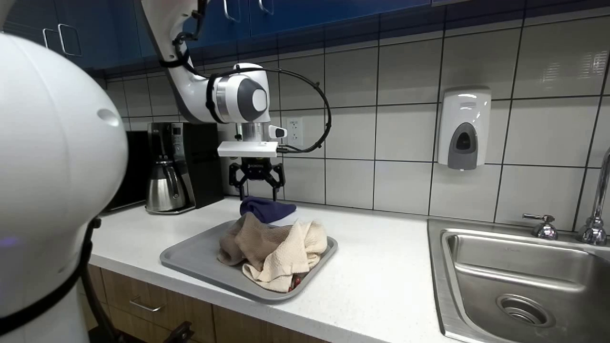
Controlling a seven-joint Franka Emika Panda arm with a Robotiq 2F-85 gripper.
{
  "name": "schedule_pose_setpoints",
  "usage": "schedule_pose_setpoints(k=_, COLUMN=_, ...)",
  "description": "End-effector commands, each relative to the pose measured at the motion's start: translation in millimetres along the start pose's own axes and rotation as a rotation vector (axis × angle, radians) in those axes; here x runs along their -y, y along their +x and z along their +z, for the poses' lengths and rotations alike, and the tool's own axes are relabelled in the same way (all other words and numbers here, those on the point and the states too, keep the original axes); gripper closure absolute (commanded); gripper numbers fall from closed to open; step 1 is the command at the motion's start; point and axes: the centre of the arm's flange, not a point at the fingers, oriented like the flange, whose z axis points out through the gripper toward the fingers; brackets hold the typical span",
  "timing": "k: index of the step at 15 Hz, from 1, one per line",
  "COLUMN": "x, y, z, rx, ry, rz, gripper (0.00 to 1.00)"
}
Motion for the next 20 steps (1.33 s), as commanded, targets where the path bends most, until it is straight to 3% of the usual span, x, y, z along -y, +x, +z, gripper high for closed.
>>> schedule_pose_setpoints(k=1, x=7.1, y=33.2, z=9.6, rx=-0.019, ry=0.016, rz=0.018, gripper=0.00)
schedule_pose_setpoints(k=3, x=9.2, y=44.6, z=16.0, rx=-0.018, ry=0.012, rz=0.029, gripper=0.00)
schedule_pose_setpoints(k=4, x=6.5, y=22.4, z=10.0, rx=-0.007, ry=0.010, rz=0.003, gripper=0.00)
schedule_pose_setpoints(k=20, x=6.7, y=24.3, z=16.0, rx=0.001, ry=0.013, rz=0.005, gripper=0.00)
